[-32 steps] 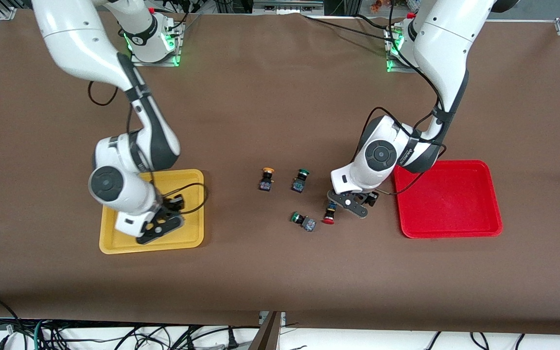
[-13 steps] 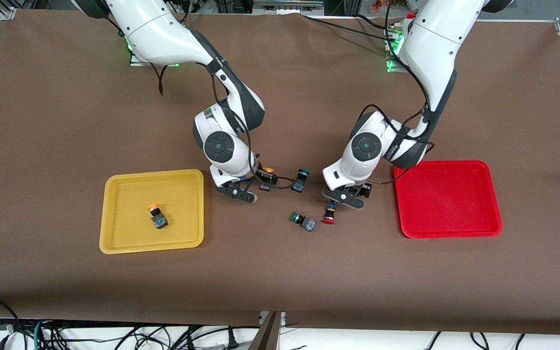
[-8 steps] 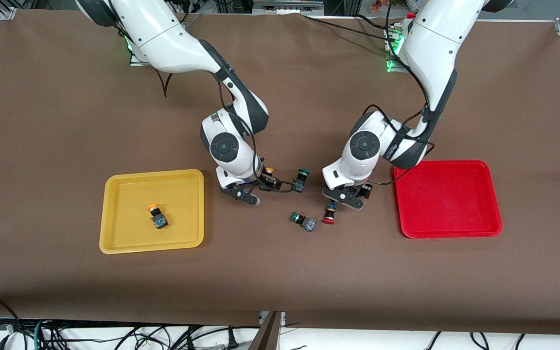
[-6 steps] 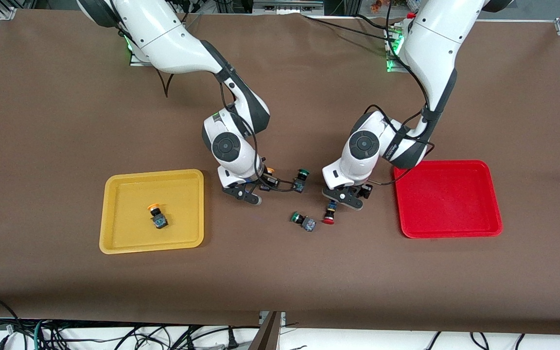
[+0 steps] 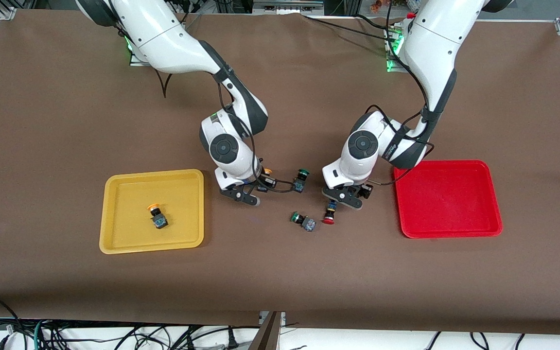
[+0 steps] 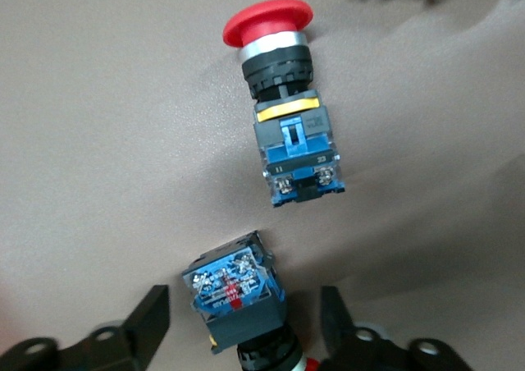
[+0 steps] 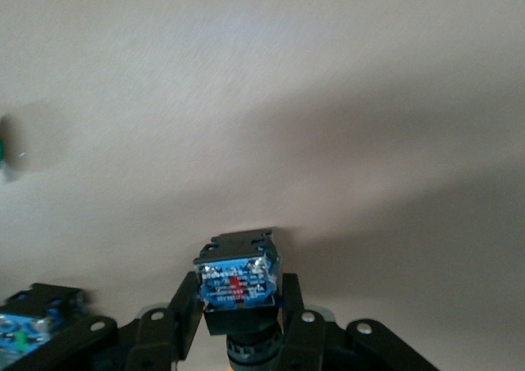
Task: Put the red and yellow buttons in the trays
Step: 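Lower both held buttons into their matching trays and open both grippers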
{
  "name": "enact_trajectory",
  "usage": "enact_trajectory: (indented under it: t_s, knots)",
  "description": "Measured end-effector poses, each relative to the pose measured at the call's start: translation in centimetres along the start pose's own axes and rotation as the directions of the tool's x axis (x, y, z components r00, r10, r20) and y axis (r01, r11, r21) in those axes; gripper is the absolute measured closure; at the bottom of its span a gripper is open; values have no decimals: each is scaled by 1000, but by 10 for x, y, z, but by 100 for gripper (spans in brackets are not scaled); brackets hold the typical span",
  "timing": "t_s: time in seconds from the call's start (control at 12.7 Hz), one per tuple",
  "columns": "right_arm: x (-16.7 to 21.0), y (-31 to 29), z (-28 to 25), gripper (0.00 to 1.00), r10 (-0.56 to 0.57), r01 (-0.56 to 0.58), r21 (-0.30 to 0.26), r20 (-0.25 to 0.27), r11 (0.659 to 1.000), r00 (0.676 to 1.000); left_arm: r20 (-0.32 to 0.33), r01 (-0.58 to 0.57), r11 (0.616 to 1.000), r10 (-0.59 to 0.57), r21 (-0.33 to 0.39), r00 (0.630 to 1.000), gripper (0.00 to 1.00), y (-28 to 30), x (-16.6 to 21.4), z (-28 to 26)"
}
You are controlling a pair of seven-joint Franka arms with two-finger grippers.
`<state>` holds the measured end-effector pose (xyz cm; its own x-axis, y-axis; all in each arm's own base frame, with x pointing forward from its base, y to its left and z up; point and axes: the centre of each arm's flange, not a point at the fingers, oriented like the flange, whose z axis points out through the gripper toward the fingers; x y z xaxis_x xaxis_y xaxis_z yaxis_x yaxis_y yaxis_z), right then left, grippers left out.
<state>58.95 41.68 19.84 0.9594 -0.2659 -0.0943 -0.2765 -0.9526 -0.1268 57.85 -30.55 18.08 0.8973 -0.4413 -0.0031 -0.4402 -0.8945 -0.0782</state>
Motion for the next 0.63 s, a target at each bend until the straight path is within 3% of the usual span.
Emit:
enact_trajectory:
  t_s: [0.24,0.47,0.63]
  knots:
    - [65,71,-48,56,-260,263,-80,36,962,965,-3,-18,1000,18,7,1000,56,0,0,-1]
    - [127,154,-66,56,-405,408,-83,58,909,913,-20,-17,1000,17,10,1000,56,-2,4,-15]
    - [143,184,-64,56,-440,445,-78,71,892,895,0,-14,999,14,34,1000,56,-14,9,-46]
